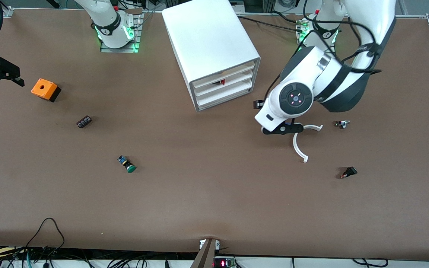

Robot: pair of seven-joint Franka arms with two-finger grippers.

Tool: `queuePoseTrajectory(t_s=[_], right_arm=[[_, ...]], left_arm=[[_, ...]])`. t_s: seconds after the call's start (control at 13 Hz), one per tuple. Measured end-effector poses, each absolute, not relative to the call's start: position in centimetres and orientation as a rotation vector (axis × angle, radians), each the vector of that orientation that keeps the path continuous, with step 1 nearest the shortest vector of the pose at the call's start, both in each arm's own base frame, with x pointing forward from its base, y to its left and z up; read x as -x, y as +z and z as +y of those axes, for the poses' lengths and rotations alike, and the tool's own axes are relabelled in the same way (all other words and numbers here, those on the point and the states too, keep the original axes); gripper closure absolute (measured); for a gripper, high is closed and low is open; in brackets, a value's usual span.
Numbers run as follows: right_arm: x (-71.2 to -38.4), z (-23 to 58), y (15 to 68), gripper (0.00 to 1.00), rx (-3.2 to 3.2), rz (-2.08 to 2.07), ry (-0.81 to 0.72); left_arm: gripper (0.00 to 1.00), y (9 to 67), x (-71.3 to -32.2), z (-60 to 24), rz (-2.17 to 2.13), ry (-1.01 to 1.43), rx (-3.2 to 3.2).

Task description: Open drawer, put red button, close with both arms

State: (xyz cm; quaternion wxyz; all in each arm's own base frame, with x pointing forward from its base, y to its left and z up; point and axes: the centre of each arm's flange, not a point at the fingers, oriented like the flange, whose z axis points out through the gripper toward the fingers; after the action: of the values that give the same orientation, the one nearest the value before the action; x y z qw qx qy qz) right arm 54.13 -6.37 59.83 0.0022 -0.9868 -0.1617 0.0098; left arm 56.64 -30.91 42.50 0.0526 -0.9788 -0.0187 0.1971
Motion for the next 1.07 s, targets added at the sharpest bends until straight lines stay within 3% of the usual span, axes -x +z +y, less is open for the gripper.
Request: queuePoseTrajectory(t_s=[0.54,0.84,1.07], right_arm=[[-53.9,-4.8,59.5,0.0,3.082,-0.534,0.087],[-53.7,-4.6,59.5,0.0,3.077,-0.539,0.106],[-53.7,-4.6,59.6,0.0,3.077,-0.538,0.107]], left_arm=[[0.0,49.9,-60.6,-20.2,0.153,0.519,3.063],[0.0,54.7,-59.2,-16.7,0.248,0.38,3.033],[0.0,55.1,-58.5,-12.0,0.292,0.262,3.088]])
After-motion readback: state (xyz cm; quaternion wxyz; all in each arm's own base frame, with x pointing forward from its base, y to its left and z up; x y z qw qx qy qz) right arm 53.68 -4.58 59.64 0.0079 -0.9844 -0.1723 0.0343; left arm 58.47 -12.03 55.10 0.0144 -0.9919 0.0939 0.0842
